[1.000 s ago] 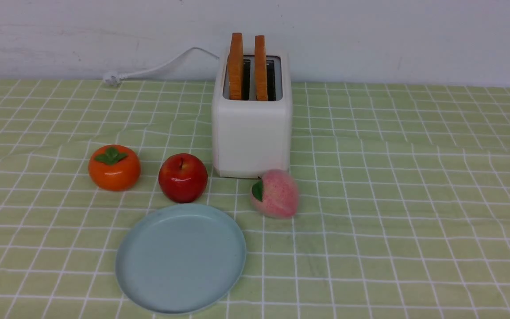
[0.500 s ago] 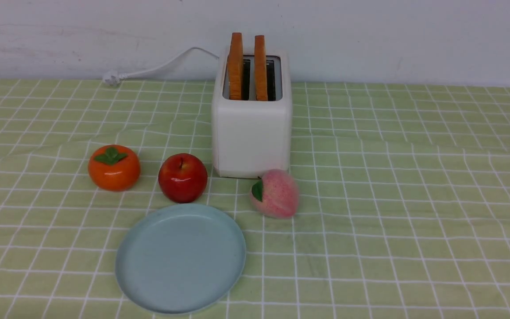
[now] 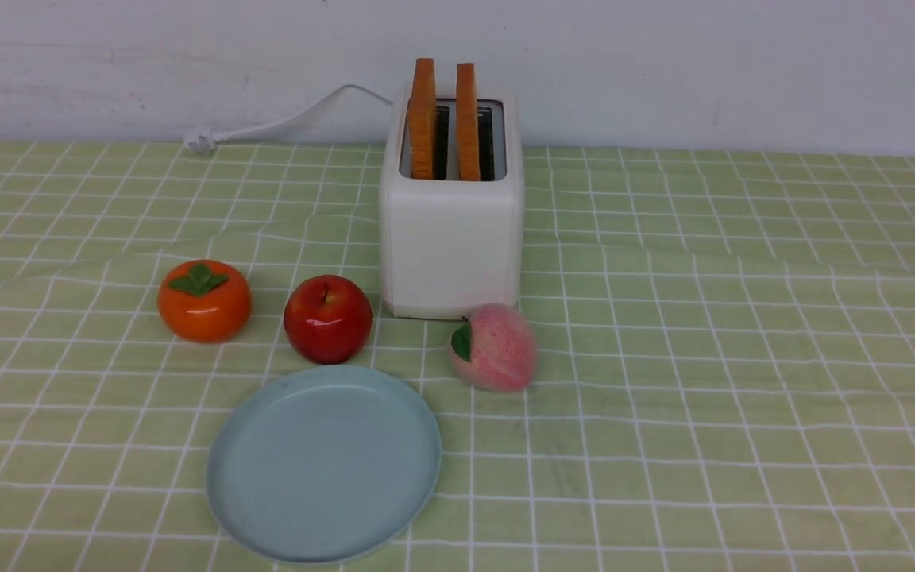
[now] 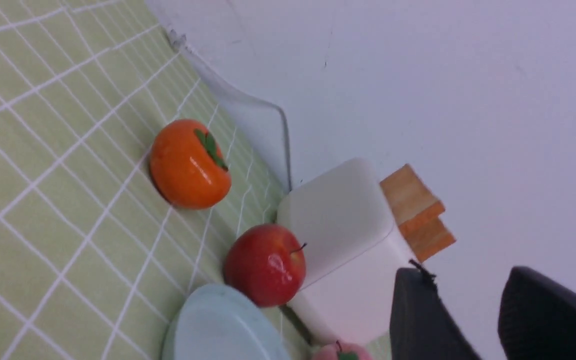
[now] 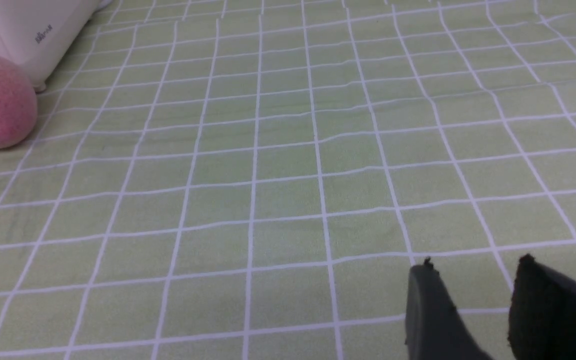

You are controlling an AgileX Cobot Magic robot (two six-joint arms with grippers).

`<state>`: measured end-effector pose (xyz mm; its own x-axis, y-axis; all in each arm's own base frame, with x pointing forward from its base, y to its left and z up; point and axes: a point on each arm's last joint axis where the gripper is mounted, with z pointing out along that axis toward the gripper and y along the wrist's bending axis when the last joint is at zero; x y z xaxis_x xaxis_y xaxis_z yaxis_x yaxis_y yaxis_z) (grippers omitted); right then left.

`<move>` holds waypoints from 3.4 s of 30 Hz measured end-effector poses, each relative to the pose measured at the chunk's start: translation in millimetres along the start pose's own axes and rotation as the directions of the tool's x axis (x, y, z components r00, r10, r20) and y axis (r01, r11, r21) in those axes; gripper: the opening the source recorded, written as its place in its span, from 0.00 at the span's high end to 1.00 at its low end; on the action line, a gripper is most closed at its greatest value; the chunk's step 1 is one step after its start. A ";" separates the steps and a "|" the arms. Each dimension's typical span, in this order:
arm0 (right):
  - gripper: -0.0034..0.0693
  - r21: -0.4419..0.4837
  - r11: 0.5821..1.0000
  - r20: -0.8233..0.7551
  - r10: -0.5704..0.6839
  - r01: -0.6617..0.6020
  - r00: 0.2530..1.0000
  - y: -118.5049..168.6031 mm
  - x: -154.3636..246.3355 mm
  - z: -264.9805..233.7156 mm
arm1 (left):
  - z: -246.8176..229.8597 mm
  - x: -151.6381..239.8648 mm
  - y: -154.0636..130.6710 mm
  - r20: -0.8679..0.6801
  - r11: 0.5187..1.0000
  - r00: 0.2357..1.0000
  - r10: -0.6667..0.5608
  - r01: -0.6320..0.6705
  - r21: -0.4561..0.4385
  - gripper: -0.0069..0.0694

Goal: Take toasted bread from bread machine on green coffee tablecloth place on plate.
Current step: 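Reach for a toast slice standing in the toaster with the left gripper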

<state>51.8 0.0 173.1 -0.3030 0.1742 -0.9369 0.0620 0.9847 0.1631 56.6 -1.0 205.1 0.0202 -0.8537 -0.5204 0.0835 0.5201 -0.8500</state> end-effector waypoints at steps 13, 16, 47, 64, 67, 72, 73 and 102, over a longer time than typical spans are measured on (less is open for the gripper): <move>0.62 0.000 1.000 0.000 0.000 0.000 1.000 0.0 0.0 0.0 | 11.4 -21.5 -53.5 -0.101 0.927 0.921 0.375 -0.371 0.056 0.93; 0.62 0.001 1.000 0.000 -0.002 0.002 1.000 -0.1 0.0 0.0 | 15.1 -24.7 -62.7 -0.117 0.890 0.882 0.456 -0.449 0.084 0.93; 0.97 -0.234 0.972 0.009 0.000 0.002 1.000 43.0 -136.8 -32.5 | 140.8 29.5 -118.3 -0.143 0.763 0.754 0.642 -0.609 0.216 0.93; 0.95 -0.553 0.823 0.036 -0.134 0.132 0.990 81.4 -171.0 -18.2 | 255.4 127.8 -114.1 -0.063 0.732 0.752 0.656 -0.614 0.295 0.58; 0.95 -0.552 0.822 0.054 -0.136 0.143 0.989 81.7 -173.4 -19.1 | 276.0 136.9 -113.2 -0.043 0.729 0.744 0.667 -0.640 0.242 0.45; 0.95 -0.542 0.826 0.071 -0.140 0.156 0.988 81.3 -175.2 -16.9 | 301.7 146.3 -113.0 -0.021 0.708 0.723 0.690 -0.670 0.223 0.39; 0.95 -0.542 0.826 0.069 -0.141 0.156 0.988 81.4 -175.1 -16.6 | 310.9 145.8 -111.4 -0.021 0.707 0.721 0.693 -0.674 0.215 0.39; 0.93 -0.535 0.830 0.075 -0.138 0.157 0.988 80.9 -175.9 -15.4 | 379.0 151.2 -95.3 -0.074 0.708 0.719 0.691 -0.654 0.265 0.40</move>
<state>95.5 49.1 355.9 -0.2364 0.0354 -0.9710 -0.5046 0.8495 0.1539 429.2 -189.6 238.4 -0.0011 -0.2520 -0.9677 0.3096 0.9201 -0.2400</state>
